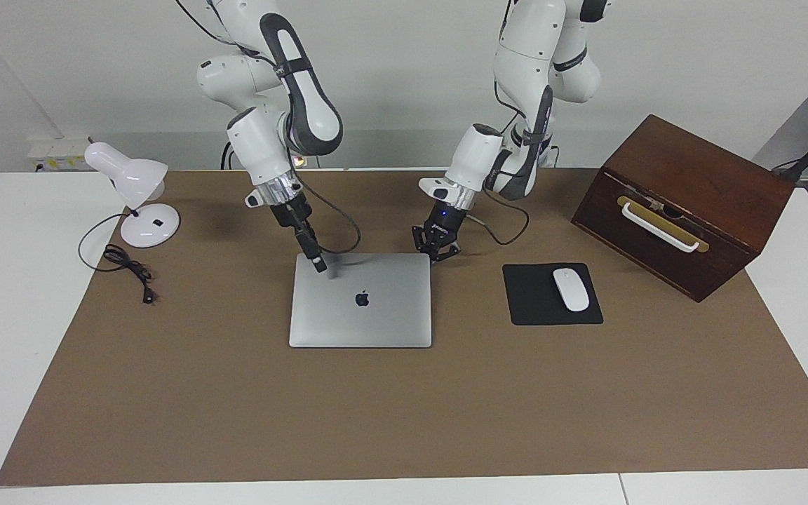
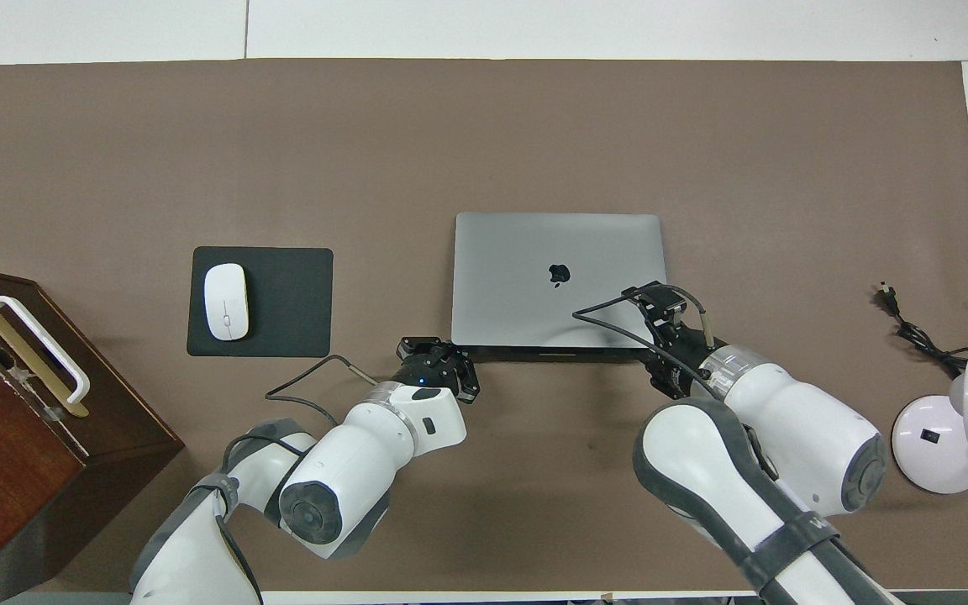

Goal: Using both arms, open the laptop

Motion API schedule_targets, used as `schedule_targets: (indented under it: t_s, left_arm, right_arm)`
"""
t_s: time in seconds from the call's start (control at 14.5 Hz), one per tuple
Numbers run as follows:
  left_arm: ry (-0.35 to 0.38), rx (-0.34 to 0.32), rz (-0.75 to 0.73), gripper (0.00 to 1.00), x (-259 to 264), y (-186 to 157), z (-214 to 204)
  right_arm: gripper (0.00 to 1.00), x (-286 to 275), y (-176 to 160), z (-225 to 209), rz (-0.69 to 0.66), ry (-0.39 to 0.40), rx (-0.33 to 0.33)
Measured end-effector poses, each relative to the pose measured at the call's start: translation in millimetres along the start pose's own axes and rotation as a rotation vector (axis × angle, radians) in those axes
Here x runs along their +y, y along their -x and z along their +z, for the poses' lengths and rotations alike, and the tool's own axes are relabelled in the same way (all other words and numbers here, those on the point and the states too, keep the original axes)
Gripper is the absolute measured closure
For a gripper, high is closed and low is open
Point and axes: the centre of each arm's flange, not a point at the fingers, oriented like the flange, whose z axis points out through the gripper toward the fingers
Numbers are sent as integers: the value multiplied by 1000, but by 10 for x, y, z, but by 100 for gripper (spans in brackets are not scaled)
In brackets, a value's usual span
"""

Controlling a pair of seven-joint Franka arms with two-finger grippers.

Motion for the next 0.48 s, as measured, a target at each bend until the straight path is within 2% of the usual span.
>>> schedule_targets:
  t_s: [0.48]
  left_arm:
    - [0, 0, 6, 99, 0, 1, 1]
  right_arm:
    - [0, -46, 8, -3, -1, -8, -1]
